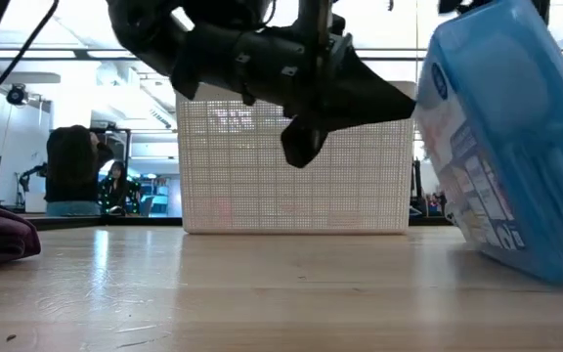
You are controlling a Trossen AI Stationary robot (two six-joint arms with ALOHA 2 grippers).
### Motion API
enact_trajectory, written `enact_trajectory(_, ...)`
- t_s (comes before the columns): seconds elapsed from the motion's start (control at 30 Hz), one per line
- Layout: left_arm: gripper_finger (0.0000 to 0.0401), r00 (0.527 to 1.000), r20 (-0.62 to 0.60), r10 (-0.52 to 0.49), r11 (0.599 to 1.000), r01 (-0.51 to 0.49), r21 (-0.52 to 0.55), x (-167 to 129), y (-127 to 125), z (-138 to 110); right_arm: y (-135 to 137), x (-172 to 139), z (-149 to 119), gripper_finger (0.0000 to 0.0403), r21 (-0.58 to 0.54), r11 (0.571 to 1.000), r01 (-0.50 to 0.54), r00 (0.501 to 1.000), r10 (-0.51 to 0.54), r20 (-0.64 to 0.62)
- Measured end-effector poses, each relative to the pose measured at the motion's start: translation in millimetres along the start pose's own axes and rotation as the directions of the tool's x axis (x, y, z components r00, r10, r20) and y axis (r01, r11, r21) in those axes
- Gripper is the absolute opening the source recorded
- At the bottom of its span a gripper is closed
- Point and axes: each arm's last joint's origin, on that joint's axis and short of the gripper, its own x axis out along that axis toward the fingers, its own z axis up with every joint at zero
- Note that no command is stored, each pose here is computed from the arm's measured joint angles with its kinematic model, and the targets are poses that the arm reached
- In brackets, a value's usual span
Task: Pick & place medical supplies in basket/bin
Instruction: Put the blue first aid kit box into the white bin
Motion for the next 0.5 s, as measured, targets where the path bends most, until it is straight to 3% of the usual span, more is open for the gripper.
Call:
enact_trajectory(0.23, 0.0008, 0.995, -0.056, -0.082, 0.997, 0.082, -0.002, 42.5, -5.6, 3.3, -10.9, -13.9, -15.4, 0.0288, 0.016, 0.996, 0.090, 0.994, -0.089, -0.062)
enact_trajectory(0.33, 0.0008, 0.985, -0.154, -0.078, 0.997, 0.076, -0.014, 62.7, -8.0, 5.6, -14.0, -20.7, -21.9, 0.0287, 0.015, 0.994, 0.108, 0.991, -0.106, -0.084)
enact_trajectory(0.5, 0.0008, 0.964, -0.260, -0.055, 0.994, 0.077, 0.075, 72.8, -13.8, 15.3, -20.4, -30.4, -43.7, 0.0285, -0.153, 0.973, 0.175, 0.970, -0.197, -0.140)
